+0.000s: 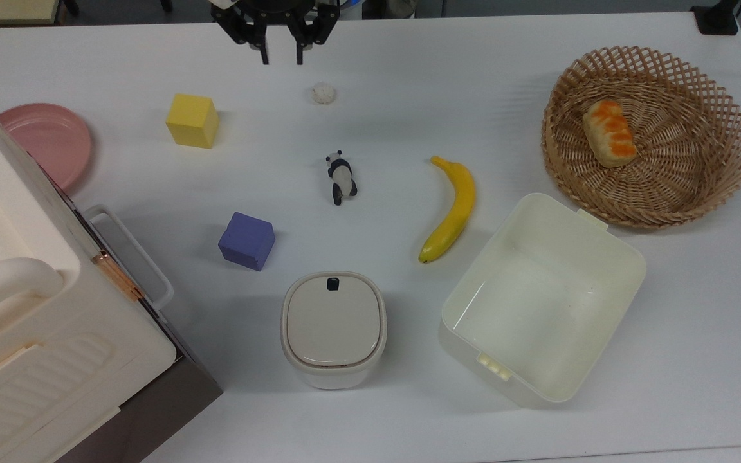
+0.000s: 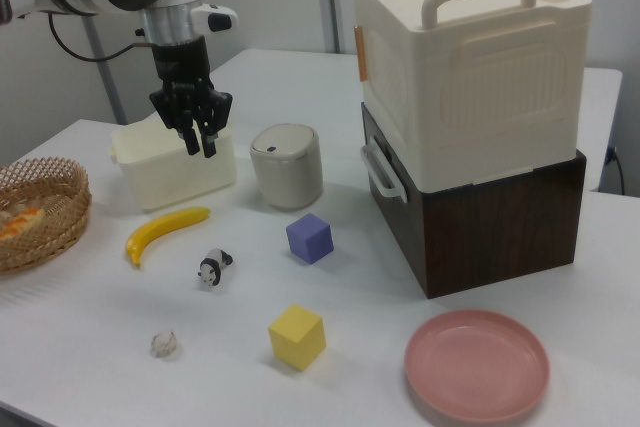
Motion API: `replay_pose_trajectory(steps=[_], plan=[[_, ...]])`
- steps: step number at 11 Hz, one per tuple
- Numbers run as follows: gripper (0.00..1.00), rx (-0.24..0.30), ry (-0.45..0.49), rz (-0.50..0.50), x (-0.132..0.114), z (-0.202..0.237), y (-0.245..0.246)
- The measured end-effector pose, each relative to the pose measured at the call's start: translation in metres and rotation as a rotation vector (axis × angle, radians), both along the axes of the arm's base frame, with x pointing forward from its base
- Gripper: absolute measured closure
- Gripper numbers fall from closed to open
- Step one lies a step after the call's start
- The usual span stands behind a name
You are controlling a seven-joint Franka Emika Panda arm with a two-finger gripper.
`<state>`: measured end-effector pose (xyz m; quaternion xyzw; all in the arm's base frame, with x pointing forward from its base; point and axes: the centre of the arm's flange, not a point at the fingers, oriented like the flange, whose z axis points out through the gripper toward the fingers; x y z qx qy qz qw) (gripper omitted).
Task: Open the trash can
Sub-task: 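Move the gripper over the cream trash can lid and lower it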
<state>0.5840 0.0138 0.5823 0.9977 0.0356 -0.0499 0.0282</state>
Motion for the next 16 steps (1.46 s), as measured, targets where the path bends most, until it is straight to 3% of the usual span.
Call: replay_pose_trajectory(steps=[2, 3, 6, 9, 13, 16], plan=[[0.94, 0.002, -0.006, 0.017, 0.001, 0.000, 0.001], [0.99, 0.004, -0.040, 0.032, 0.005, 0.003, 0.001], [0.99, 0.024, -0.204, 0.047, 0.028, 0.010, 0.004], [0.97, 0.036, -0.384, 0.060, 0.071, -0.013, 0.009], [0.97, 0.057, -0.508, 0.045, 0.136, -0.062, 0.037], [0.97, 0.068, -0.565, 0.027, 0.160, -0.105, 0.063]])
